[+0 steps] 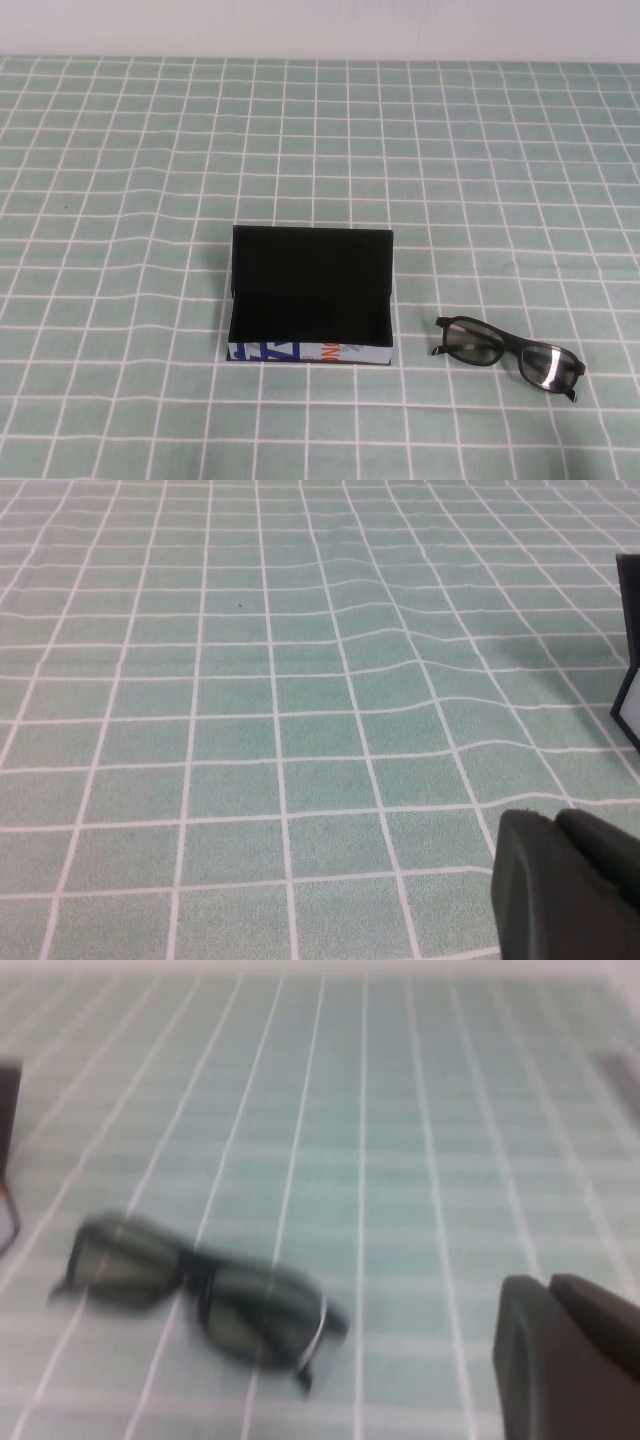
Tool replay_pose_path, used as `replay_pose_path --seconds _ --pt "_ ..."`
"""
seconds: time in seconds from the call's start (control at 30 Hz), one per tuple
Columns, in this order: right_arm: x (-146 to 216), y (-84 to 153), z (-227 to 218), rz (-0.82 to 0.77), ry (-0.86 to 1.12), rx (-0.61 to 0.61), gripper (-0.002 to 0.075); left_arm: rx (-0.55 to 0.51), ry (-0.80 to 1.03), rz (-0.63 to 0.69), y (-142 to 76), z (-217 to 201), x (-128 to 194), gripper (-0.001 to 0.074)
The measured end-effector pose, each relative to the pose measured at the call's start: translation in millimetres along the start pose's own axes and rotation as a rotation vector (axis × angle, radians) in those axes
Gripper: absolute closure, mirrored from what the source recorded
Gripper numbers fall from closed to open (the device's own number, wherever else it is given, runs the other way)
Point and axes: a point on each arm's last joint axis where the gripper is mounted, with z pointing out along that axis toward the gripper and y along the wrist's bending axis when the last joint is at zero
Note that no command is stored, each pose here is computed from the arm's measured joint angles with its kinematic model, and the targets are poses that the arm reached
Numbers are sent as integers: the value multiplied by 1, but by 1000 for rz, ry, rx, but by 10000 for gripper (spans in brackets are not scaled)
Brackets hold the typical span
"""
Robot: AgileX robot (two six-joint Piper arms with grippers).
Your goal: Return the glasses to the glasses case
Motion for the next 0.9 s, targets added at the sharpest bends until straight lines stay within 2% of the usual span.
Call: replay_pose_path --seconds 0.27,0.53,0.63,0.8,0.9 --pt "-21 -6 -3 3 -235 69 737 0 0 0 0 0 0 738" --pt "-31 -9 -6 7 -349 102 738 0 0 0 0 0 0 738" --pt "-42 -13 -11 17 -485 142 738 0 0 0 0 0 0 739" --pt "-66 -21 -32 61 -831 232 738 0 0 0 0 0 0 738" --pt "-88 -20 -46 89 -940 231 738 0 0 0 0 0 0 738"
